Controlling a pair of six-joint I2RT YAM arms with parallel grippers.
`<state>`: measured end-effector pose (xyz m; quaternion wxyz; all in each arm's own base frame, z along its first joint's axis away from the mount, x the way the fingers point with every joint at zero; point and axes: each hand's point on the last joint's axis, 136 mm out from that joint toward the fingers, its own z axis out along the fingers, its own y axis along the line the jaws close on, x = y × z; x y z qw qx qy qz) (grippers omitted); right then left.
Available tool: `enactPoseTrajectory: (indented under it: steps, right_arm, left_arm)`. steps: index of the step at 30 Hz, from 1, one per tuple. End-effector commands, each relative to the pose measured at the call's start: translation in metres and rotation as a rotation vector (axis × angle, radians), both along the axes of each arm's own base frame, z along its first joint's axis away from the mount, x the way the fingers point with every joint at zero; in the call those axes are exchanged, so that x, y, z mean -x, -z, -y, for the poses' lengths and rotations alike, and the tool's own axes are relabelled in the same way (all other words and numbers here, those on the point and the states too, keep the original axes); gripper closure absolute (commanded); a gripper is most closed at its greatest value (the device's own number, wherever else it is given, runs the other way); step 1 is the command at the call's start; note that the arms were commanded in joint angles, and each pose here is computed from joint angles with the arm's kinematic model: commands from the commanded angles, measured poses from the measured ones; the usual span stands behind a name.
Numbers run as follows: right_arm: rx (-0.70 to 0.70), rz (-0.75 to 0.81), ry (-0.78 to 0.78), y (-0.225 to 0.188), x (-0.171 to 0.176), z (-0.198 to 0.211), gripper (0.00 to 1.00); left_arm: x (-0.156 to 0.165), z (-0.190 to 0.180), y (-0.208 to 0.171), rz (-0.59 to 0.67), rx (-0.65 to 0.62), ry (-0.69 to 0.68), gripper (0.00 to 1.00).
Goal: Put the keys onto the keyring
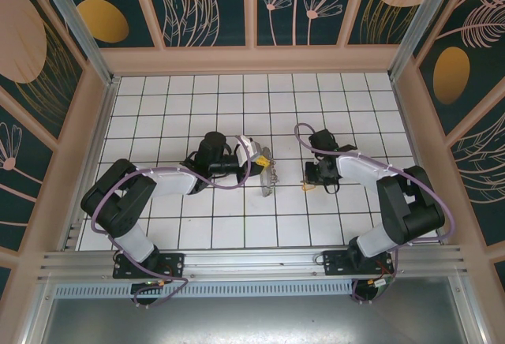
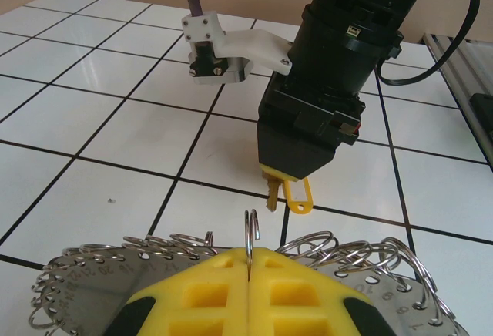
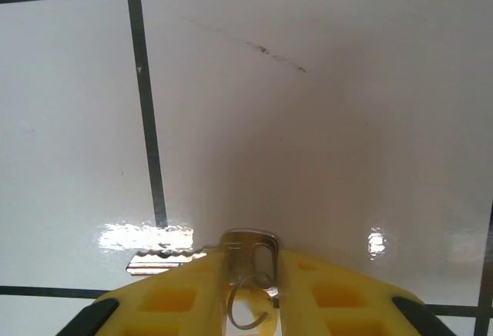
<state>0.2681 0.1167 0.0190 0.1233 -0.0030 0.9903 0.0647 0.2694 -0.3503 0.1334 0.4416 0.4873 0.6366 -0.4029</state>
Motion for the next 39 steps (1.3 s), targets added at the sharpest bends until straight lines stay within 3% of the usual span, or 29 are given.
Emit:
enactPoseTrajectory:
  steps: [1,12,18,25,39]
  right_arm:
    - [0.022,-0.022,0.006,-0.001,0.0,0.001,0.77]
    - [0.008,-0.019,0.02,-0.002,0.0,0.004,0.88]
    - [-0.088,0.018,0.017,-0.009,-0.01,0.0,0.97]
    - [-0.222,0.089,0.014,-0.013,-0.041,-0.01,0.97]
    - [-0.163,0.078,0.034,-0.01,-0.044,0.007,0.84]
  left_arm:
    - [0.001,0.003,-0.015,0.028,0.022,0.021,1.0]
    - [0.0,0.003,-0.016,0.025,0.019,0.02,1.0]
    - [0.0,0.005,-0.015,0.02,0.017,0.024,1.0]
    - [-0.001,0.006,-0.014,0.015,0.01,0.025,1.0]
    - [0.001,0.006,-0.013,0.012,0.006,0.035,1.0]
